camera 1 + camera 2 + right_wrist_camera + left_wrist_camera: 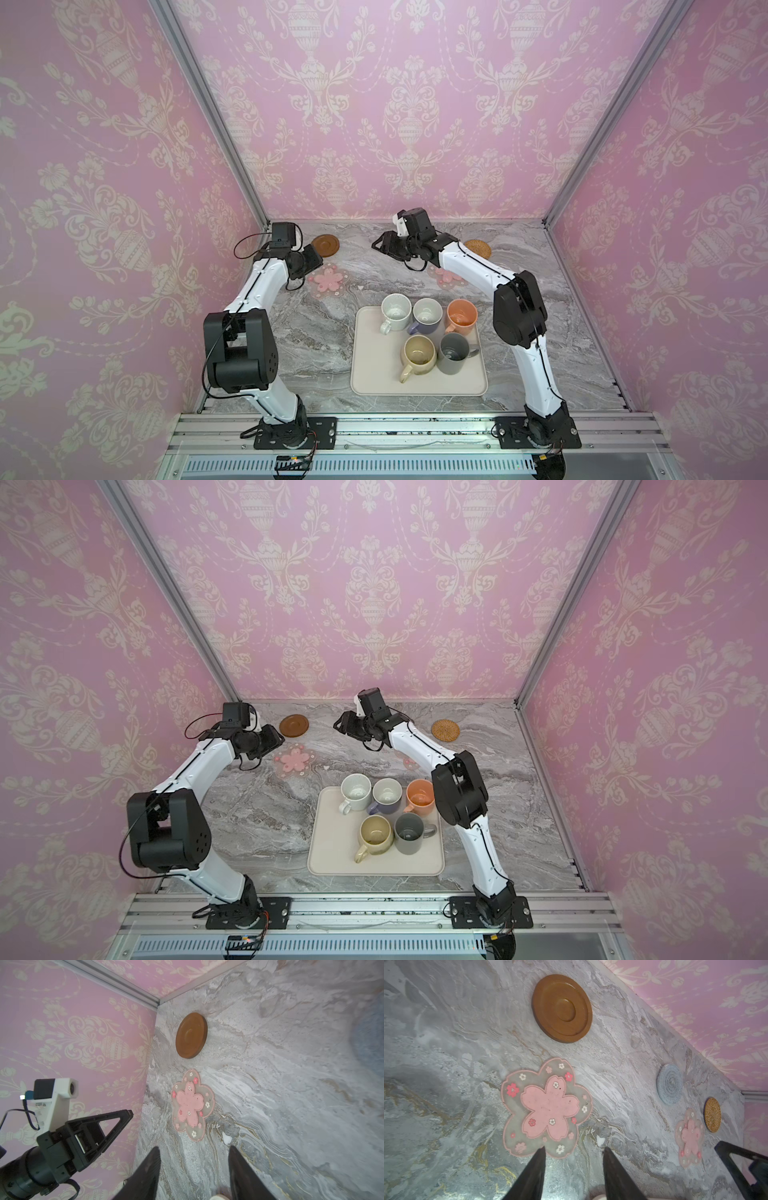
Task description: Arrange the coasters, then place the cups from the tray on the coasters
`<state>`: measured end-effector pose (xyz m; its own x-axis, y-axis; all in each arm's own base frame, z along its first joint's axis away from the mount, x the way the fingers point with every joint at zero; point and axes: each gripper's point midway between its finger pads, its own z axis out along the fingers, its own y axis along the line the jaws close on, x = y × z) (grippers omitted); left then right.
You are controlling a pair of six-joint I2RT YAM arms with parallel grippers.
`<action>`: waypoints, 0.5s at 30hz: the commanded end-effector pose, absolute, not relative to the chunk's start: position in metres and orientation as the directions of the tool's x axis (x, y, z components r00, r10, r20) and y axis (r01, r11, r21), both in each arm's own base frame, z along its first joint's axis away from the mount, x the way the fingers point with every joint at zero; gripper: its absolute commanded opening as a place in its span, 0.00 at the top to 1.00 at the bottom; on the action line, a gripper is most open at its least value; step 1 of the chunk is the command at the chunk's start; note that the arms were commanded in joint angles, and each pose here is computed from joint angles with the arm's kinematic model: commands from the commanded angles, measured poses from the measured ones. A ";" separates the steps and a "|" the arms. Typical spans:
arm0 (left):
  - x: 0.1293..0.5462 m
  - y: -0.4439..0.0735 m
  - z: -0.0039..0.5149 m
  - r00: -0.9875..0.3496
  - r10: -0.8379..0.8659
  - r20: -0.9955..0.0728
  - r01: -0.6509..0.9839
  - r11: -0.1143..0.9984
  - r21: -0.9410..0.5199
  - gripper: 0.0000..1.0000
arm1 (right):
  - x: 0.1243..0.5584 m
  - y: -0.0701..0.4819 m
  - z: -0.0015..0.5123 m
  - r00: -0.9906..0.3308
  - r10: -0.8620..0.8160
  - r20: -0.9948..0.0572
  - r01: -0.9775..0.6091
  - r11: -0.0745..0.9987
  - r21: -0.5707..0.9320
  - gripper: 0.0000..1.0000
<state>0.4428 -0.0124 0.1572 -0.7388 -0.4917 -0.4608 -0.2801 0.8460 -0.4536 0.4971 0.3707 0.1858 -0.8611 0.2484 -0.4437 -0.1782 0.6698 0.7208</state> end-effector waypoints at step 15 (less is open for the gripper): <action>0.462 -0.177 0.151 -0.851 -0.307 -0.425 -0.045 0.850 -0.524 0.51 | 0.484 0.175 0.158 -0.792 0.433 -0.430 0.070 0.764 0.641 0.45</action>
<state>0.4538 -0.1512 0.1448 -0.8499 -0.3103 -0.4258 -0.0745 0.8708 -0.4859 0.4855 0.1909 0.1418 -0.8163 0.4312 -0.3844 0.0979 0.7592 0.6435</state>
